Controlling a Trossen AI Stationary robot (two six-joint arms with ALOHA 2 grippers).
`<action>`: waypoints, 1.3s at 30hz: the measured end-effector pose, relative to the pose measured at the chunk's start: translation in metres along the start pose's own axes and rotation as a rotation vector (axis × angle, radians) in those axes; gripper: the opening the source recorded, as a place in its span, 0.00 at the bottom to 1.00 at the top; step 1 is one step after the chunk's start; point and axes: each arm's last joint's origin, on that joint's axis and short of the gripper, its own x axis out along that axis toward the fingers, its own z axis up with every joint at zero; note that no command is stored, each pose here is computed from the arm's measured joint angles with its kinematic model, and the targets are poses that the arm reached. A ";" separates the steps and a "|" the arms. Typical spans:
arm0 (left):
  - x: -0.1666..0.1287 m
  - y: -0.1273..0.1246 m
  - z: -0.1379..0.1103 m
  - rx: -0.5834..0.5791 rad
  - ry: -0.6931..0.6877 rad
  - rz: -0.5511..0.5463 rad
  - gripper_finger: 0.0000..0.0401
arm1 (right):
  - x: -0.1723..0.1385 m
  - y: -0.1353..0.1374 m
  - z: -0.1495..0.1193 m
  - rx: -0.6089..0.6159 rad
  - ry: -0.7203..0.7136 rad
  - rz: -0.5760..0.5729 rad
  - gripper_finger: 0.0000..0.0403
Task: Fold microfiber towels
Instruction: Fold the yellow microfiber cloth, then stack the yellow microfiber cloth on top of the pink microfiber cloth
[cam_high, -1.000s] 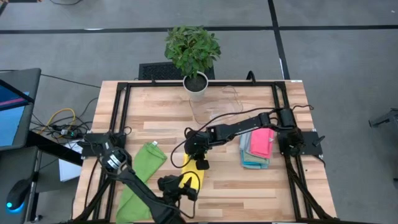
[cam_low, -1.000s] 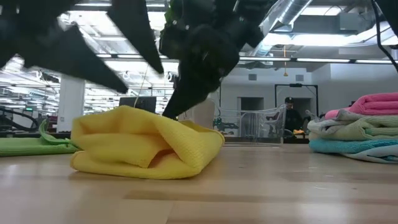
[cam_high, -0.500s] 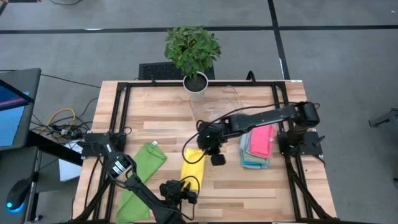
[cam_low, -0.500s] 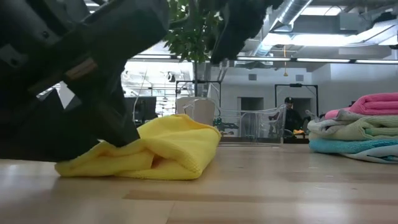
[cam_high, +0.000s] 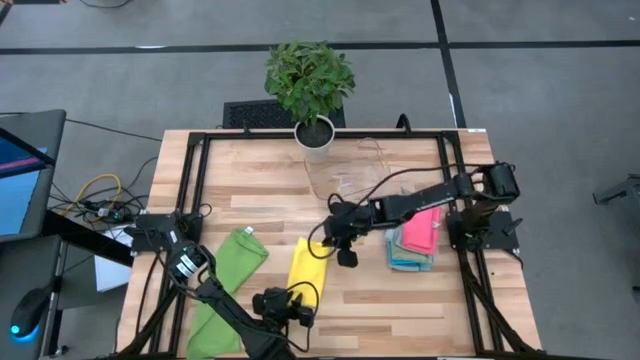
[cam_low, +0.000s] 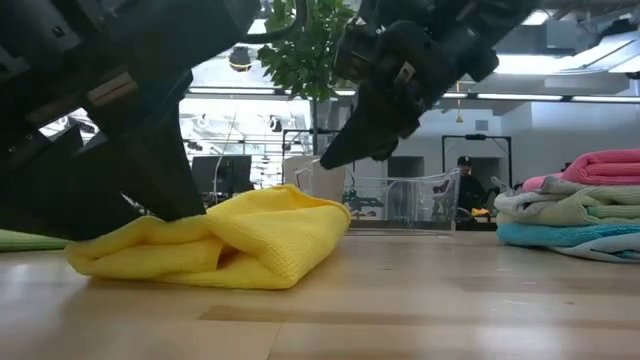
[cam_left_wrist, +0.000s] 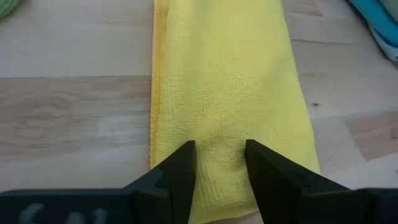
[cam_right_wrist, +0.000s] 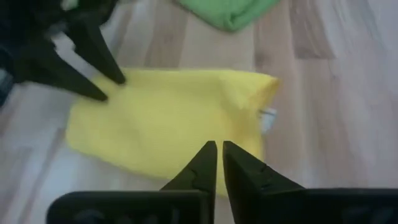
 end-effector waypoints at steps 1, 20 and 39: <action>-0.001 0.000 0.000 -0.001 0.001 -0.001 0.33 | 0.004 0.002 -0.003 0.010 -0.021 -0.006 0.13; -0.006 -0.009 -0.003 -0.082 0.045 -0.056 0.33 | 0.036 0.007 -0.037 0.050 0.091 -0.163 0.07; -0.025 -0.003 0.116 -0.142 -0.027 -0.025 0.37 | -0.067 0.068 -0.027 0.358 0.067 -0.019 0.36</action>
